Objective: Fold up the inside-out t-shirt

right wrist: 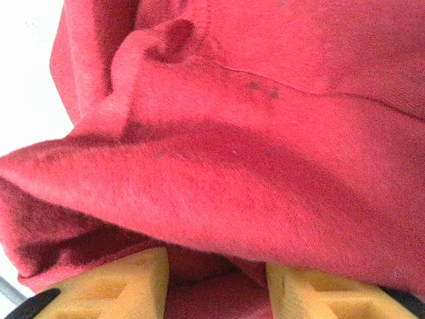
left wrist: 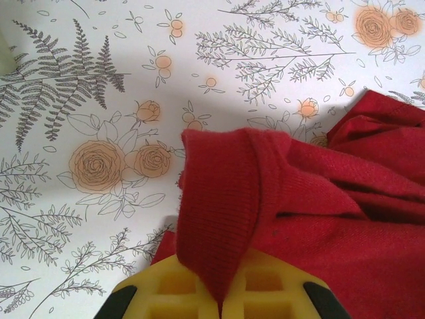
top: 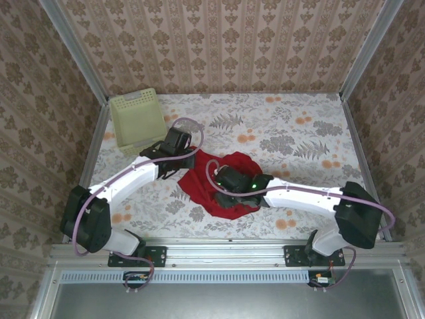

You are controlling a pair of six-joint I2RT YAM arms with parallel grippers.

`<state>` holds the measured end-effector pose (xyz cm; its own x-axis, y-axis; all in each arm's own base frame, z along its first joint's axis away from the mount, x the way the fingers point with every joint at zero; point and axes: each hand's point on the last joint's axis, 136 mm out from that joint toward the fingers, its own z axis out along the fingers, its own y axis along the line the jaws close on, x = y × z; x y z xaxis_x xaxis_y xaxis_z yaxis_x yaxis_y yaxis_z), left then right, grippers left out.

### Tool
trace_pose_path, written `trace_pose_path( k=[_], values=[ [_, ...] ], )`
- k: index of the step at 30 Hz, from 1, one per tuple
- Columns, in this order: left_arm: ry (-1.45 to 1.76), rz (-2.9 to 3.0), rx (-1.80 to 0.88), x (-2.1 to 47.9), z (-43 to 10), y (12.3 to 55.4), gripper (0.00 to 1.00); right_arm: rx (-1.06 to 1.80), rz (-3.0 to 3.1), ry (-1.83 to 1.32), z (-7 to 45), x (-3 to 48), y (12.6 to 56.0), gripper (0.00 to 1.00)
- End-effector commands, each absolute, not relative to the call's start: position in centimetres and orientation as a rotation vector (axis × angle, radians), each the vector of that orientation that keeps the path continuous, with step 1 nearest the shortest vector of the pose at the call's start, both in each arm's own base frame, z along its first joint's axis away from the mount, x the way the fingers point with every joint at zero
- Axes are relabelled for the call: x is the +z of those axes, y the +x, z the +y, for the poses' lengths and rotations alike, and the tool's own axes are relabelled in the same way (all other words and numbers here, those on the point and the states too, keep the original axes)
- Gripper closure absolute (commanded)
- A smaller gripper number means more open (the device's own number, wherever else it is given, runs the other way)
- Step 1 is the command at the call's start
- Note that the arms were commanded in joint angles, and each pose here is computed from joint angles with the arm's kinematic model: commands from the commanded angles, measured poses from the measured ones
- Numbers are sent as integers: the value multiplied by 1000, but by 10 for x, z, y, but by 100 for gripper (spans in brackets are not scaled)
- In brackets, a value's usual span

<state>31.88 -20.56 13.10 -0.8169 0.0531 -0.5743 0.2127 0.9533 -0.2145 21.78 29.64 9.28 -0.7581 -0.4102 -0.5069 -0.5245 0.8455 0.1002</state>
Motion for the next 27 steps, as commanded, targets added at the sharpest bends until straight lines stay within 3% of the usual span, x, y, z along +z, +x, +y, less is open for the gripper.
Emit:
trace_pose_path(
  k=[1, 15, 18, 23, 27],
  values=[
    [166, 2480, -391, 143, -206, 319, 100, 384, 2488, -738, 326, 106, 222, 52],
    [168, 2474, -374, 145, -202, 319, 100, 207, 2563, -760, 321, 67, 231, 45],
    [168, 2475, -376, 145, -203, 319, 100, 198, 2569, -775, 323, 61, 230, 54],
    [171, 2476, -372, 145, -203, 319, 100, 192, 2531, -814, 327, 71, 225, 86],
    [163, 2482, -346, 144, -199, 319, 100, 166, 2469, -813, 321, 93, 216, 98]
  ],
)
